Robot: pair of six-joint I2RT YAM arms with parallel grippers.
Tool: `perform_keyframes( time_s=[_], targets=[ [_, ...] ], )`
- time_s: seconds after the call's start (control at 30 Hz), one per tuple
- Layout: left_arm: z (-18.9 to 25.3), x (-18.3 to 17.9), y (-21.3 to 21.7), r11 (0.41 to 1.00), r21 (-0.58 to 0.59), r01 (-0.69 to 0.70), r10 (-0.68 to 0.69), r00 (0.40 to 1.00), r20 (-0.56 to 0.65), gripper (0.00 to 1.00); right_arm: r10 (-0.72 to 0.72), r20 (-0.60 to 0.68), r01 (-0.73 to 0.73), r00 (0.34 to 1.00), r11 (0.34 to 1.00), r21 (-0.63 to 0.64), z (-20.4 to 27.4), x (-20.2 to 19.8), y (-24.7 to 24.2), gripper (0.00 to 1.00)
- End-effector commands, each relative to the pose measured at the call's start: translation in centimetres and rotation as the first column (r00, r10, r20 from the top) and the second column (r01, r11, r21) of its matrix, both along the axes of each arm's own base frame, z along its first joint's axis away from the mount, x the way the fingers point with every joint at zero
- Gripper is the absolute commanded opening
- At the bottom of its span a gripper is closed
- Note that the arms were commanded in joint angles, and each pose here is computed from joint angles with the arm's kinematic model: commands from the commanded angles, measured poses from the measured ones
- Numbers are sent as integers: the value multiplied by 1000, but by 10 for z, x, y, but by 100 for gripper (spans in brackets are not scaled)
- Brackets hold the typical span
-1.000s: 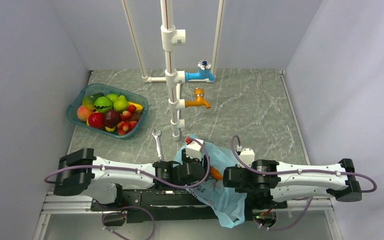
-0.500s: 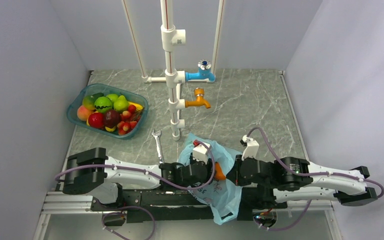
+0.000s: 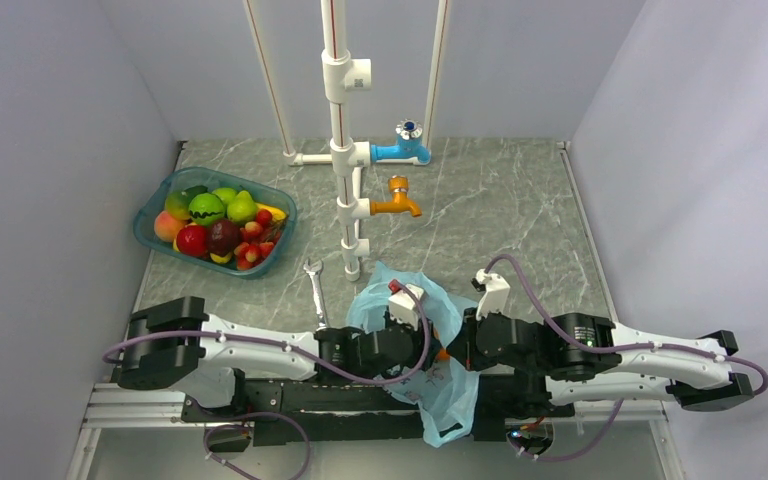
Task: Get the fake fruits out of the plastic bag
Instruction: Take out the fake fruit from the plastic bag.
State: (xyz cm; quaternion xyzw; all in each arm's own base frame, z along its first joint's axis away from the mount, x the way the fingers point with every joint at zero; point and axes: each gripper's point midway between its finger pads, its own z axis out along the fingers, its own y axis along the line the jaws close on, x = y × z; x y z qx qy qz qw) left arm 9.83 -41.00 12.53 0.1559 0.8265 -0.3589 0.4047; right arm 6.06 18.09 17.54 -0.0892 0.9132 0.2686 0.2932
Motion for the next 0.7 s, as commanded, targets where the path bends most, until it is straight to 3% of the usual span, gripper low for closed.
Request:
perform_keyframes(
  time_s=[0.0,0.23,0.37,0.57,0.67],
  targets=[
    [13,2,-12,1000,-12,-7,7,1000,4,55,26,40,-28,999,998,60,23,3,12,0],
    [-4,18,-17,998,51,-44,45,999,-17,54,29,34,-31,999,997,64,22,2,13,0],
    [-23,26,-18,997,51,-52,57,993,-99,63,23,34,-25,999,997,73,23,2,10,0],
    [-39,26,-40,997,75,13,-4,993,-115,85,18,46,-21,999,998,66,24,4,8,0],
    [-51,26,-48,993,114,22,-7,991,-131,91,23,48,-26,999,997,68,26,4,9,0]
  ],
)
